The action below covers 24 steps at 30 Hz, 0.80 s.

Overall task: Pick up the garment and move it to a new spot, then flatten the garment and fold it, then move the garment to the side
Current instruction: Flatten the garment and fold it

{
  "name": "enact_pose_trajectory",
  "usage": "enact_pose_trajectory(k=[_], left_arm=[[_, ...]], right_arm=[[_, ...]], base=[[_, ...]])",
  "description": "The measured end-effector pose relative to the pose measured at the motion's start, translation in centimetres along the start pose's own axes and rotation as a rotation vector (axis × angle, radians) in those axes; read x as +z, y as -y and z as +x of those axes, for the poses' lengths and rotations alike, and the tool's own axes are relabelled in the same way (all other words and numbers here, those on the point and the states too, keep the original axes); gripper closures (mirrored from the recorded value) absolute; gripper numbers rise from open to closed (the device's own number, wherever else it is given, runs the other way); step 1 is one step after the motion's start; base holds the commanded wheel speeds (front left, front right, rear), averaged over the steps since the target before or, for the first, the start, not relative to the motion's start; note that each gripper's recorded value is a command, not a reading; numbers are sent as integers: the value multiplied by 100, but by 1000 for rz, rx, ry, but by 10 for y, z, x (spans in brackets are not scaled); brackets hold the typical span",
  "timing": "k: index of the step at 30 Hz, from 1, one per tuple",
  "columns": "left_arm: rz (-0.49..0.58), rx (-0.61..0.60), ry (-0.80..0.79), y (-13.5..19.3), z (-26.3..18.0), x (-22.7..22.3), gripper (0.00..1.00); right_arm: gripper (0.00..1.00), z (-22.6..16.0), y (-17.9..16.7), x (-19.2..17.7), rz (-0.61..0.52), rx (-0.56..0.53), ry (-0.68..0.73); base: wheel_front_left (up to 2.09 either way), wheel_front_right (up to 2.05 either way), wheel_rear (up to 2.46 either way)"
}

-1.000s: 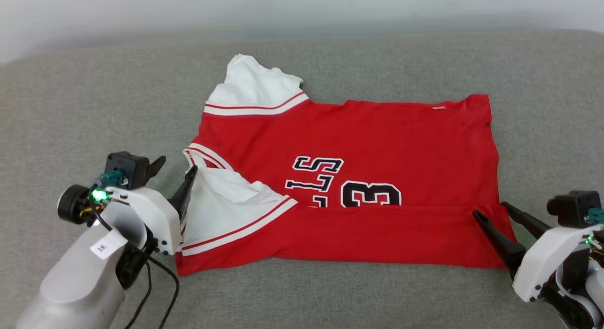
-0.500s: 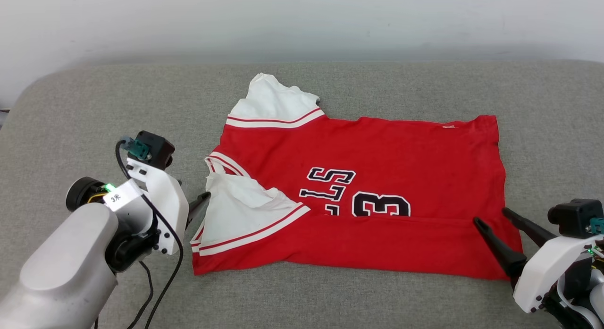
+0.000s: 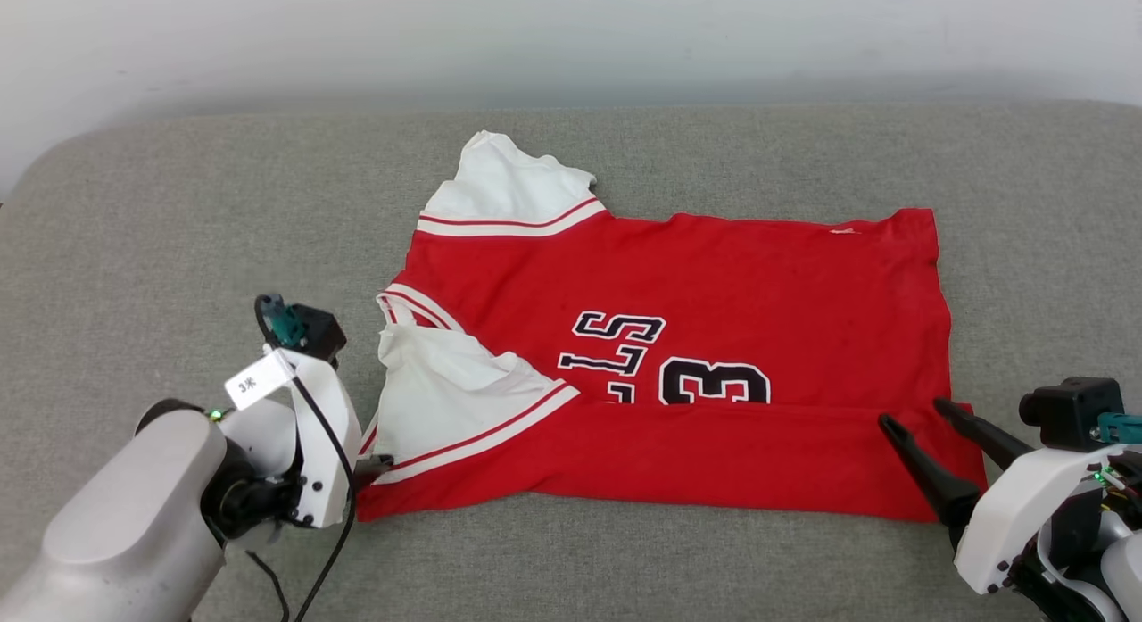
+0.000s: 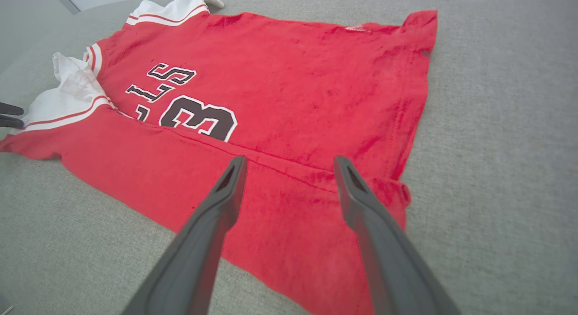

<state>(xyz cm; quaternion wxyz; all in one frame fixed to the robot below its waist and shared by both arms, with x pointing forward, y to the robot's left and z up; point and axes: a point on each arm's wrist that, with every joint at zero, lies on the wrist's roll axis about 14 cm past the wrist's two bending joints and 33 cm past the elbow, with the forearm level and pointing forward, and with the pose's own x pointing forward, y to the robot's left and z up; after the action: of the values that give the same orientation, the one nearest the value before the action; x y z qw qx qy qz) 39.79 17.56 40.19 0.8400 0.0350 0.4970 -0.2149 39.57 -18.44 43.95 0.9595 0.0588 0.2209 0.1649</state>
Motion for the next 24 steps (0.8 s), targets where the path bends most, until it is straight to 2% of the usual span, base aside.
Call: enact_pose_trajectory(k=[11,12,13,18,24], left_arm=[[-21,-10,-104,0,22,-28,0],[-21,-13,-99,1,23,-27,56],[-26,-18,-91,2,23,-27,100],[-22,-26,-31,6,21,-24,100],[22,-4,97,2,8,-4,100]], right_arm=[[0,3,3,-8,22,-12,-19],[0,3,3,-9,24,-13,-18],[0,3,4,-8,24,-14,-18],[0,2,8,5,-3,-17,10],[0,-7,22,37,-91,-37,35]], base=[[0,0,0],[0,0,0],[0,0,0],[0,0,0],[0,0,0]])
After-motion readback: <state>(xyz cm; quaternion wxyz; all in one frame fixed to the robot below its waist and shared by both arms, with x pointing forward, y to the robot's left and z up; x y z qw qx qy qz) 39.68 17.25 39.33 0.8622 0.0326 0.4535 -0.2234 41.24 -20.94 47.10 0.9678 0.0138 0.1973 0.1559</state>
